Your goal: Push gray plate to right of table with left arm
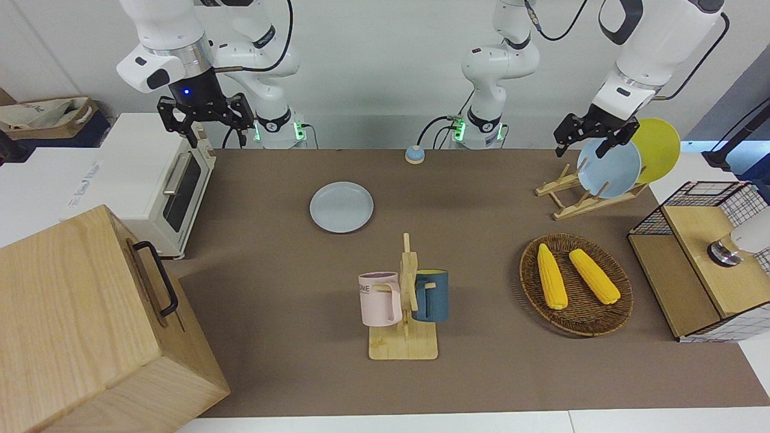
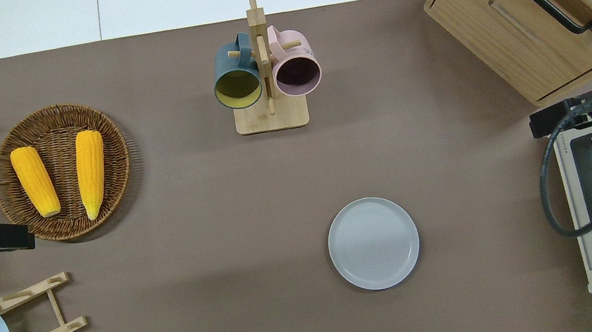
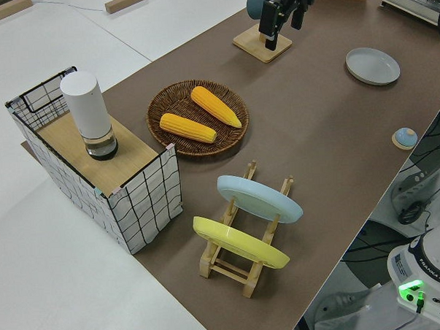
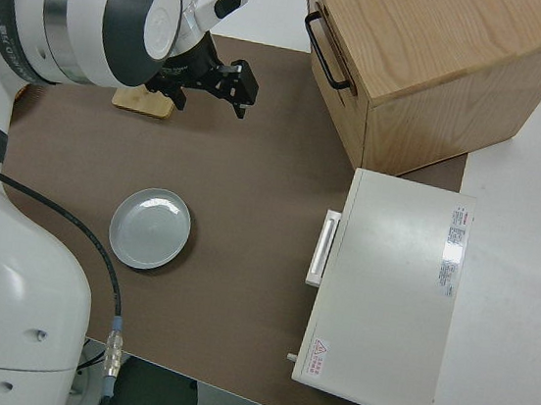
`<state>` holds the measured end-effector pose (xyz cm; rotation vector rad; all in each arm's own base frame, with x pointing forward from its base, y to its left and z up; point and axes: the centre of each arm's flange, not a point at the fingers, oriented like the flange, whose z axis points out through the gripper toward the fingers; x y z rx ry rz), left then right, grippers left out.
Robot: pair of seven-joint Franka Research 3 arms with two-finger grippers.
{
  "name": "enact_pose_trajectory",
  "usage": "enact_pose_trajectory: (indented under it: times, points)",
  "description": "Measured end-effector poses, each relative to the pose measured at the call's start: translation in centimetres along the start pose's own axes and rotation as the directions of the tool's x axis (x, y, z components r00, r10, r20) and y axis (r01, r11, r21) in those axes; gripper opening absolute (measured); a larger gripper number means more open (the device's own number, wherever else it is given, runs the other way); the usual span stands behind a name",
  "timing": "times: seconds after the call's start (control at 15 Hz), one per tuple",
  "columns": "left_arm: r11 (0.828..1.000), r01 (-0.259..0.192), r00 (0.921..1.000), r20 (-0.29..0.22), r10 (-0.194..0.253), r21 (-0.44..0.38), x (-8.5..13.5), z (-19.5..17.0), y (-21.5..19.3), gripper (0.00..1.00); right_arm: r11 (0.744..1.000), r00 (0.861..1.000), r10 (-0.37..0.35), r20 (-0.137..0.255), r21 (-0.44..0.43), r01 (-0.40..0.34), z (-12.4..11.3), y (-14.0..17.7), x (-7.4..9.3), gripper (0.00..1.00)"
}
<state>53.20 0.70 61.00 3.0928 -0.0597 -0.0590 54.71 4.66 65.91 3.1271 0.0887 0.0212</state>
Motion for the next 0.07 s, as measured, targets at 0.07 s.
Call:
enact_pose_trajectory:
  times: [0.07]
  points:
    - [1.000,-0.004,1.0000,0.000,0.004,0.000,0.01,-0.02,0.15,1.00,1.000,1.000,0.000,0.000,0.000,0.000,0.00,0.00,0.00,0.99]
